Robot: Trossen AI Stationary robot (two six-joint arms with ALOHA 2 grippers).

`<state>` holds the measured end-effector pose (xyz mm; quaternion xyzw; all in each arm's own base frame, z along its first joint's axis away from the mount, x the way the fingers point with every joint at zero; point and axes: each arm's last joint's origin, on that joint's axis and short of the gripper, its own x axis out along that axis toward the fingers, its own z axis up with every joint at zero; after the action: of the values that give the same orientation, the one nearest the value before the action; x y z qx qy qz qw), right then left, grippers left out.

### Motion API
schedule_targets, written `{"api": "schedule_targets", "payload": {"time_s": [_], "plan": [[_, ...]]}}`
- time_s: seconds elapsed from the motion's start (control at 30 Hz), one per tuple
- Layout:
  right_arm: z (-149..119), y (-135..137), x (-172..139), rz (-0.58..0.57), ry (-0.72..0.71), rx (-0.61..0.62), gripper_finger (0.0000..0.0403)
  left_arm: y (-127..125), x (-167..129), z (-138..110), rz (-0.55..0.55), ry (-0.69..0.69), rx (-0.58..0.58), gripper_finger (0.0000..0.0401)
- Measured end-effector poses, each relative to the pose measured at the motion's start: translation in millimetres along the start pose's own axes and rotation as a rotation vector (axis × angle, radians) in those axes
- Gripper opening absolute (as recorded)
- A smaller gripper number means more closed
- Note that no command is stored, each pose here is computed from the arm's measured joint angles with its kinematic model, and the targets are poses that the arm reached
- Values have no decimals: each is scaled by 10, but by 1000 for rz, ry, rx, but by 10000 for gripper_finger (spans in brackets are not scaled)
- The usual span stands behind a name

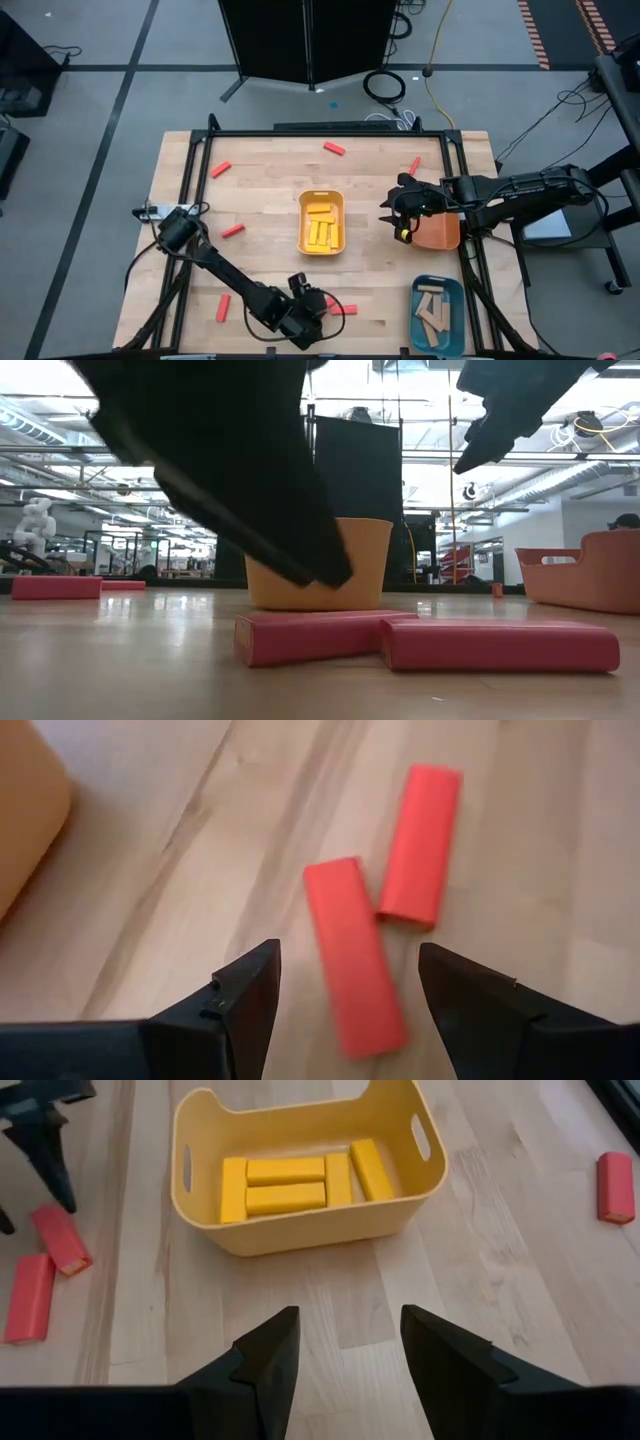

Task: Sort blocks
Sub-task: Put the orange wooden block into the orange bin

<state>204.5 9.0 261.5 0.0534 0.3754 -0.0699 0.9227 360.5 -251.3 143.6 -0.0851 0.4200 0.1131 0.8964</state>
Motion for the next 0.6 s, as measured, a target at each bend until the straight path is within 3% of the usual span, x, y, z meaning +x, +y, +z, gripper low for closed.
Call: {"api": "schedule_targets", "payload": {"time_s": [0.6], "plan": [[-5, 0, 0, 1, 6, 32, 169, -47, 149, -160, 5, -20, -13, 235]]}}
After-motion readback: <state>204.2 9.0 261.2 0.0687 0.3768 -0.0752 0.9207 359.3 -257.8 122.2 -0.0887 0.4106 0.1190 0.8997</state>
